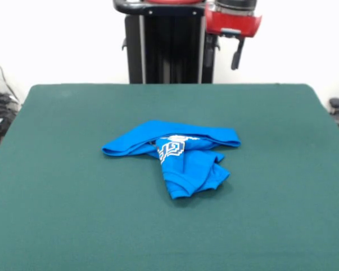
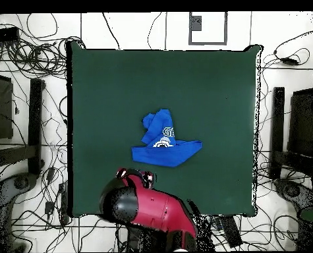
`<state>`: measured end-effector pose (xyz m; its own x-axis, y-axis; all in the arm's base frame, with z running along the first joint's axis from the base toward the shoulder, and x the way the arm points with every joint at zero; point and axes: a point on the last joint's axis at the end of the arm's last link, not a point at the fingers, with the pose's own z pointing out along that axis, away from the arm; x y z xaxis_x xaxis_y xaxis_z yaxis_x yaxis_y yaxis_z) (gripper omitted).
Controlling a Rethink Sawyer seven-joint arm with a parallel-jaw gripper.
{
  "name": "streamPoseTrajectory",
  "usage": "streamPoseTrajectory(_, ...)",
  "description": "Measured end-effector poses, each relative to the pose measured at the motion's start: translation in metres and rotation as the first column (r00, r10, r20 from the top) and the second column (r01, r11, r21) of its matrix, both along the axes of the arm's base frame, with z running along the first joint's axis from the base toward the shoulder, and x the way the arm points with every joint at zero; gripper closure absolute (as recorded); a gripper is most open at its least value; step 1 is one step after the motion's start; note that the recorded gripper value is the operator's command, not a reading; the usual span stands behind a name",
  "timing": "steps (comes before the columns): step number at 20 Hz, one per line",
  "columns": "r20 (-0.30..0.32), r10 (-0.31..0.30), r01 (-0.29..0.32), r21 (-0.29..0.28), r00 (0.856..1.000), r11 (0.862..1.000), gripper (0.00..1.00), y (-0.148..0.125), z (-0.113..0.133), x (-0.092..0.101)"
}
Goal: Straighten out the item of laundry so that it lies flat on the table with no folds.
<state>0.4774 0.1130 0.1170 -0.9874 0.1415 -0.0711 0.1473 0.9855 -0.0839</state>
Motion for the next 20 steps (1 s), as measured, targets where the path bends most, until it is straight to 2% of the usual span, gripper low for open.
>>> streamPoseTrajectory(3, 0.006, -0.116, 0.116, 0.007, 0.993, 0.993, 0.00, -0.009, -0.002, 0.004)
streamPoseTrajectory(6, 0.008, -0.195, 0.195, 0.011, 0.981, 0.981, 0.00, -0.014, -0.007, 0.007)
streamPoseTrajectory(7, 0.008, -0.246, 0.246, 0.014, 0.969, 0.969, 0.00, -0.017, -0.011, 0.008)
streamPoseTrajectory(9, 0.010, -0.280, 0.279, 0.017, 0.960, 0.960, 0.00, -0.019, -0.013, 0.010)
streamPoseTrajectory(12, 0.014, -0.363, 0.362, 0.024, 0.932, 0.932, 0.00, -0.026, -0.017, 0.014)
streamPoseTrajectory(15, 0.017, -0.476, 0.475, 0.030, 0.880, 0.879, 0.00, -0.034, -0.023, 0.018)
streamPoseTrajectory(16, 0.021, -0.541, 0.540, 0.031, 0.841, 0.841, 0.00, -0.039, -0.026, 0.020)
streamPoseTrajectory(17, 0.024, -0.574, 0.573, 0.031, 0.819, 0.819, 0.00, -0.042, -0.028, 0.021)
streamPoseTrajectory(18, 0.025, -0.594, 0.593, 0.031, 0.804, 0.804, 0.00, -0.043, -0.029, 0.021)
streamPoseTrajectory(19, 0.032, -0.630, 0.629, 0.031, 0.776, 0.776, 0.00, -0.046, -0.033, 0.022)
streamPoseTrajectory(20, 0.038, -0.656, 0.655, 0.032, 0.754, 0.755, 0.00, -0.048, -0.035, 0.023)
